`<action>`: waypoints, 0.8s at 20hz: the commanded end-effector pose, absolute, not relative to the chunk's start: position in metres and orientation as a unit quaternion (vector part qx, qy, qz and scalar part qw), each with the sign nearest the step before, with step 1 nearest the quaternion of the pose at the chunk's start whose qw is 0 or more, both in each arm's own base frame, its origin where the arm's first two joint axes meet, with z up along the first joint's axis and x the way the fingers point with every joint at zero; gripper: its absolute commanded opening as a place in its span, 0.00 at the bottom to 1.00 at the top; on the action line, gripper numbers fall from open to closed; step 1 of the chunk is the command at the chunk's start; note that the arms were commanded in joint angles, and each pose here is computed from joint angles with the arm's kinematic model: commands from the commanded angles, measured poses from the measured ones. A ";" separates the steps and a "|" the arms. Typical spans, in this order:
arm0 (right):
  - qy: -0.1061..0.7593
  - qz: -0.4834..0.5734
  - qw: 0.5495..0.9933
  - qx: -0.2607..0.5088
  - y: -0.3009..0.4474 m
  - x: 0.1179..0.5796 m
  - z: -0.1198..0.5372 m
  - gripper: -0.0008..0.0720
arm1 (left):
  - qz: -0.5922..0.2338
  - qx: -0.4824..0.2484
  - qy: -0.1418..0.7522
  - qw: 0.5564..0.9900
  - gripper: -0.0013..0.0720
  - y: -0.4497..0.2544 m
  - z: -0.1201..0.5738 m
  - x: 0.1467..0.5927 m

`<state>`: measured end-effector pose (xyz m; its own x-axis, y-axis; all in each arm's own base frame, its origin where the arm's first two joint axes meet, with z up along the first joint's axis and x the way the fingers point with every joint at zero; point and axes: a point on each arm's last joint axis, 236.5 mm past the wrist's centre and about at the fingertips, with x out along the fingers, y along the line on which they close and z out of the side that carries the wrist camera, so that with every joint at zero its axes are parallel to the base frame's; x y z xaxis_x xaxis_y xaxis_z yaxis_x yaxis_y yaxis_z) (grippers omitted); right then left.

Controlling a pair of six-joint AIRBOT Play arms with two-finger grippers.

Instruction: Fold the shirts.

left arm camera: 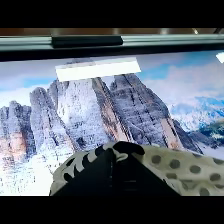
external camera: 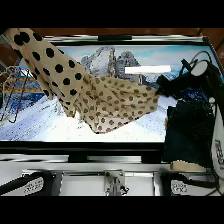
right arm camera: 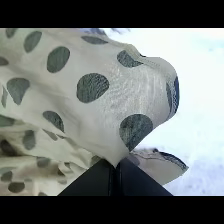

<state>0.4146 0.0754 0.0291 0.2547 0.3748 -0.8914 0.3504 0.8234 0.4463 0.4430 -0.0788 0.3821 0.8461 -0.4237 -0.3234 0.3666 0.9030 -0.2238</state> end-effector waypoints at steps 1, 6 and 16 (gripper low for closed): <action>0.644 0.008 0.692 0.326 0.104 0.332 0.012 0.10 | -0.174 -0.090 0.163 0.967 0.08 -0.056 0.379 0.474; 0.572 0.112 0.645 0.495 0.262 0.298 0.025 0.10 | -0.143 -0.106 0.233 0.956 0.08 -0.017 0.328 0.492; 0.450 0.193 0.794 0.361 0.197 0.375 0.109 0.93 | -0.180 -0.068 0.381 0.904 0.07 -0.018 0.270 0.439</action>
